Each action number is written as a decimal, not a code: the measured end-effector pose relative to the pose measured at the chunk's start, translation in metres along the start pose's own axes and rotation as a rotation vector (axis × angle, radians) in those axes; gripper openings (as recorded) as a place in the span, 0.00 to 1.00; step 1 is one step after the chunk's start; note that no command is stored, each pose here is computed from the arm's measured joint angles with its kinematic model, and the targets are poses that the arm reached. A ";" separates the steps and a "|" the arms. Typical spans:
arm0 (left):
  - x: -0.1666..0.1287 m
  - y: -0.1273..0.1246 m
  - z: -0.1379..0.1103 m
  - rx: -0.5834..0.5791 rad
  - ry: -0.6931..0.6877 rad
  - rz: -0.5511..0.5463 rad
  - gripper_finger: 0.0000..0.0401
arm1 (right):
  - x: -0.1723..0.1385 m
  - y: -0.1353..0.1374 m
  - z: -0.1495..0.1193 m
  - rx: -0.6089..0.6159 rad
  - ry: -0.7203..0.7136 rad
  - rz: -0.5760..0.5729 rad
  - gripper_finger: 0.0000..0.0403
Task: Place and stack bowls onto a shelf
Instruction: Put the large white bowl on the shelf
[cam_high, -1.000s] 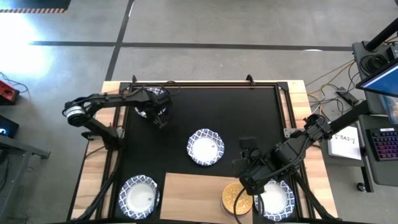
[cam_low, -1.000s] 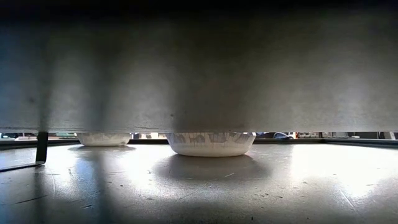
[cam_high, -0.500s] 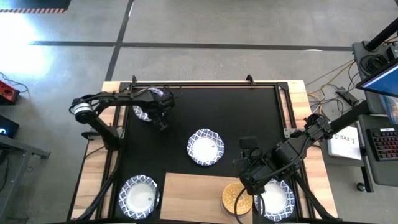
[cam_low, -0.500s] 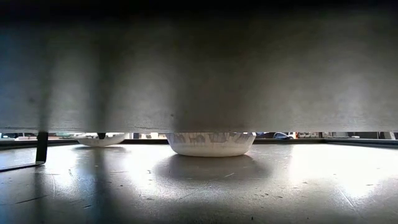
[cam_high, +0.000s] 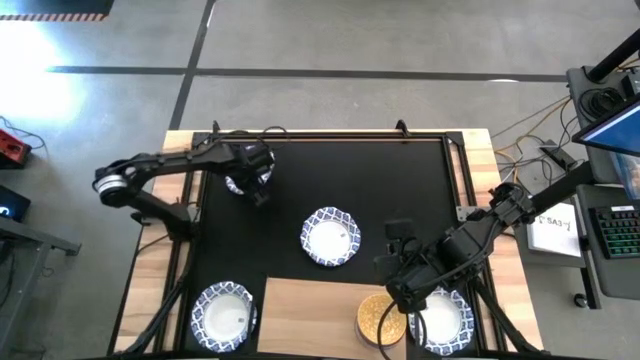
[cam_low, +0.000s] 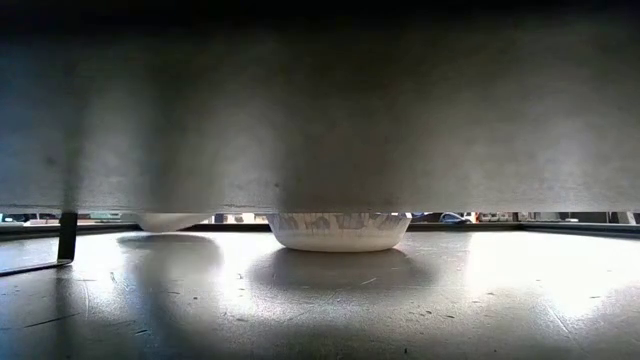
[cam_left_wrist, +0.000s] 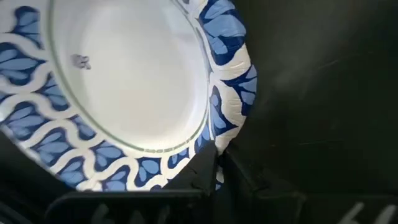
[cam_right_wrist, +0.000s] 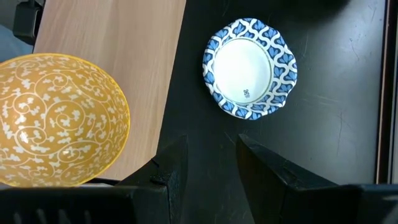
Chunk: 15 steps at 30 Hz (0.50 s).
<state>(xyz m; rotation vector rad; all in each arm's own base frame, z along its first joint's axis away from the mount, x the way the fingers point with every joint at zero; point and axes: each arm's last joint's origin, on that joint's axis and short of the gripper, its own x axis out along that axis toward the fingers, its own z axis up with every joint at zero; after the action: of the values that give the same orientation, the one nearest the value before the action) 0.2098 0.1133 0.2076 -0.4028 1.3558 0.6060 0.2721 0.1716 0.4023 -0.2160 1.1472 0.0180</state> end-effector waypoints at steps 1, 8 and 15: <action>-0.005 0.001 -0.001 -0.007 -0.019 -0.004 0.01 | 0.000 0.000 0.000 0.000 0.000 0.000 0.31; -0.052 -0.006 -0.007 -0.004 -0.205 -0.088 0.00 | 0.000 0.000 0.000 0.000 -0.001 0.001 0.31; -0.102 -0.040 -0.014 0.103 -0.443 -0.223 0.00 | 0.000 0.000 0.000 -0.016 -0.001 0.001 0.31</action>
<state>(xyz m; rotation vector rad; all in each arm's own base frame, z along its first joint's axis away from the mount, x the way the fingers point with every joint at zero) 0.2135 0.0564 0.3019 -0.3080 0.8989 0.4068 0.2719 0.1715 0.4025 -0.2300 1.1469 0.0279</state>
